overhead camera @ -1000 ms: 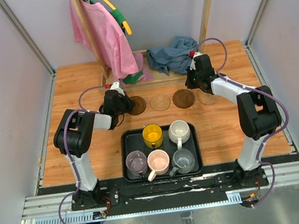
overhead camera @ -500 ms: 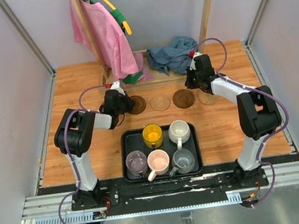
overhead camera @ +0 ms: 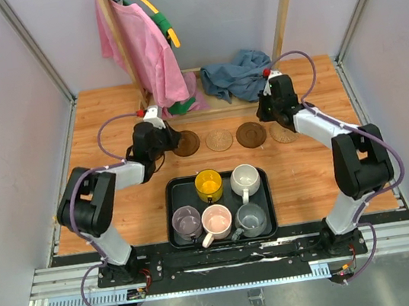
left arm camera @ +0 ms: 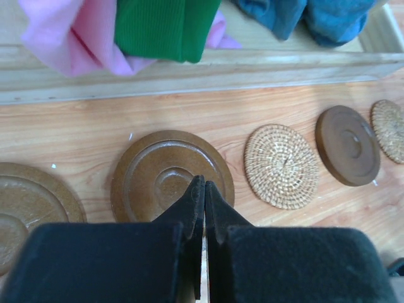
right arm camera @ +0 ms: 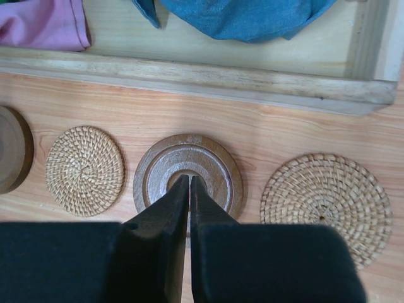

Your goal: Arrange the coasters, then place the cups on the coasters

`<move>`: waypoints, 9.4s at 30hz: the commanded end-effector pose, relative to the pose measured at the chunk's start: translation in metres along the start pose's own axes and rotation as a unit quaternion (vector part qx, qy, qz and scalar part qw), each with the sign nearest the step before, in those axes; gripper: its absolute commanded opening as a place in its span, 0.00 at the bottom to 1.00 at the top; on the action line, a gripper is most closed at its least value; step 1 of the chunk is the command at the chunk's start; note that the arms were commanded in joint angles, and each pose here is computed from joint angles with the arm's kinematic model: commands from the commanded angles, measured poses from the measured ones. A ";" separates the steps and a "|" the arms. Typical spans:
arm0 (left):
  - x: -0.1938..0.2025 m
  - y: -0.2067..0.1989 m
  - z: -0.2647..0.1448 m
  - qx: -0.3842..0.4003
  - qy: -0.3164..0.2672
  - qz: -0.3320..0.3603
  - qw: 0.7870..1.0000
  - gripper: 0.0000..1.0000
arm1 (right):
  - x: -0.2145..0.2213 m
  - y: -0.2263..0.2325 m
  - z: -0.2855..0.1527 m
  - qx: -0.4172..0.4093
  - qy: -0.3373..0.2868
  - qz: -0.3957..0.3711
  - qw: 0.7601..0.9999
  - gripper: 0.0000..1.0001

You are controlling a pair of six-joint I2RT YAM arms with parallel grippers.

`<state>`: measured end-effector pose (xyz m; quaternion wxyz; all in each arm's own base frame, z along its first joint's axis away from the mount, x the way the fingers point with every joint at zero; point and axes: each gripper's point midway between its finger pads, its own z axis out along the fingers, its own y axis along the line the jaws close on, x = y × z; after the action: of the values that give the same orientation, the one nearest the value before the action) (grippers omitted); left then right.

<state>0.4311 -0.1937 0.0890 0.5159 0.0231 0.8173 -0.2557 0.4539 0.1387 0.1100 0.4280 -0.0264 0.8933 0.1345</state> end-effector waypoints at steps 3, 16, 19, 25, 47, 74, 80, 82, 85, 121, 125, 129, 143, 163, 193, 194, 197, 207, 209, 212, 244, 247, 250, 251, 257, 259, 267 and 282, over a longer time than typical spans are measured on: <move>-0.026 -0.005 -0.033 -0.014 -0.039 0.023 0.999 0.01 | -0.013 -0.008 -0.037 0.035 -0.034 -0.008 0.999 0.09; -0.024 0.024 -0.087 -0.112 -0.059 0.008 0.992 0.01 | 0.008 -0.019 -0.085 0.065 -0.037 0.011 0.997 0.19; -0.018 0.033 -0.093 -0.135 -0.056 0.001 0.989 0.00 | 0.013 -0.023 -0.093 0.075 -0.033 0.009 0.997 0.23; -0.008 0.038 -0.093 -0.142 -0.049 -0.006 0.989 0.01 | 0.018 -0.025 -0.100 0.081 -0.030 0.006 0.996 0.24; 0.012 0.104 -0.091 -0.290 -0.022 -0.074 0.954 0.00 | 0.028 -0.027 -0.082 0.091 -0.002 -0.011 0.996 0.01; 0.055 0.128 -0.084 -0.316 0.051 -0.133 0.938 0.00 | 0.033 -0.024 -0.068 0.078 0.011 -0.013 0.997 0.01; 0.056 0.129 -0.078 -0.315 0.054 -0.129 0.939 0.01 | 0.033 -0.024 -0.066 0.079 0.011 -0.013 0.997 0.01; 0.057 0.129 -0.077 -0.315 0.055 -0.128 0.939 0.01 | 0.033 -0.024 -0.066 0.079 0.012 -0.013 0.997 0.01; 0.058 0.130 -0.075 -0.315 0.059 -0.127 0.939 0.01 | 0.034 -0.025 -0.065 0.079 0.013 -0.012 0.997 0.01; -0.015 0.073 -0.131 -0.213 -0.055 -0.091 0.971 0.01 | 0.057 0.065 -0.021 -0.019 0.094 -0.060 0.994 0.01; -0.023 0.067 -0.130 -0.194 -0.058 -0.066 0.977 0.01 | 0.046 0.056 -0.033 0.007 0.074 -0.067 0.995 0.04; -0.035 0.056 -0.130 -0.167 -0.068 -0.046 0.982 0.02 | 0.028 0.040 -0.053 0.050 0.038 -0.075 0.995 0.06; -0.073 0.019 -0.141 -0.102 -0.101 -0.040 0.989 0.10 | -0.010 -0.051 -0.122 0.166 -0.059 0.061 0.982 0.98; -0.039 -0.036 -0.129 -0.068 -0.044 0.044 0.996 0.09 | 0.046 -0.011 -0.176 0.152 0.001 0.002 0.988 0.99; 0.005 -0.039 -0.140 -0.062 0.000 0.010 0.998 0.08 | 0.146 0.099 -0.194 0.028 0.069 -0.013 0.997 0.98; 0.007 -0.039 -0.140 -0.060 -0.001 0.009 0.998 0.08 | 0.148 0.100 -0.193 0.032 0.071 -0.008 0.997 0.98; 0.008 -0.041 -0.143 -0.051 -0.007 0.007 0.999 0.08 | 0.156 0.102 -0.189 0.043 0.080 -0.006 0.996 0.98; 0.015 -0.039 -0.143 -0.047 -0.005 0.012 0.999 0.08 | 0.172 0.123 -0.179 0.076 0.100 -0.052 0.991 1.00; 0.018 -0.037 -0.143 -0.049 -0.002 0.011 0.999 0.08 | 0.175 0.126 -0.177 0.080 0.107 -0.062 0.989 1.00; 0.025 -0.035 -0.142 -0.047 0.001 0.011 0.999 0.08 | 0.179 0.127 -0.174 0.093 0.112 -0.070 0.987 1.00; 0.050 -0.027 -0.126 -0.055 0.034 0.007 0.998 0.08 | 0.196 0.059 -0.193 0.185 0.099 -0.075 0.975 0.97; 0.051 -0.026 -0.126 -0.057 0.035 0.007 0.998 0.08 | 0.197 0.074 -0.186 0.149 0.106 -0.086 0.979 0.94; 0.051 -0.026 -0.126 -0.058 0.036 0.007 0.998 0.08 | 0.198 0.086 -0.180 0.127 0.116 -0.090 0.981 0.90; 0.050 -0.026 -0.126 -0.059 0.035 0.007 0.998 0.08 | 0.199 0.089 -0.178 0.123 0.120 -0.092 0.981 0.89; 0.051 -0.022 -0.127 -0.067 0.035 0.012 0.997 0.08 | 0.203 0.095 -0.169 0.117 0.137 -0.105 0.978 0.83; 0.051 -0.022 -0.127 -0.068 0.035 0.012 0.997 0.08 | 0.205 0.095 -0.167 0.115 0.140 -0.104 0.978 0.80; 0.052 -0.020 -0.125 -0.072 0.038 0.015 0.997 0.08 | 0.206 0.090 -0.159 0.107 0.145 -0.081 0.980 0.73; 0.057 -0.015 -0.124 -0.084 0.045 0.017 0.995 0.08 | 0.222 0.084 -0.152 0.105 0.180 -0.073 0.975 0.65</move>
<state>0.2939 -0.1643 0.0856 0.4738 0.0037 0.8618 -0.1811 0.1862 0.2004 0.0563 0.2790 -0.0659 0.9579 0.0119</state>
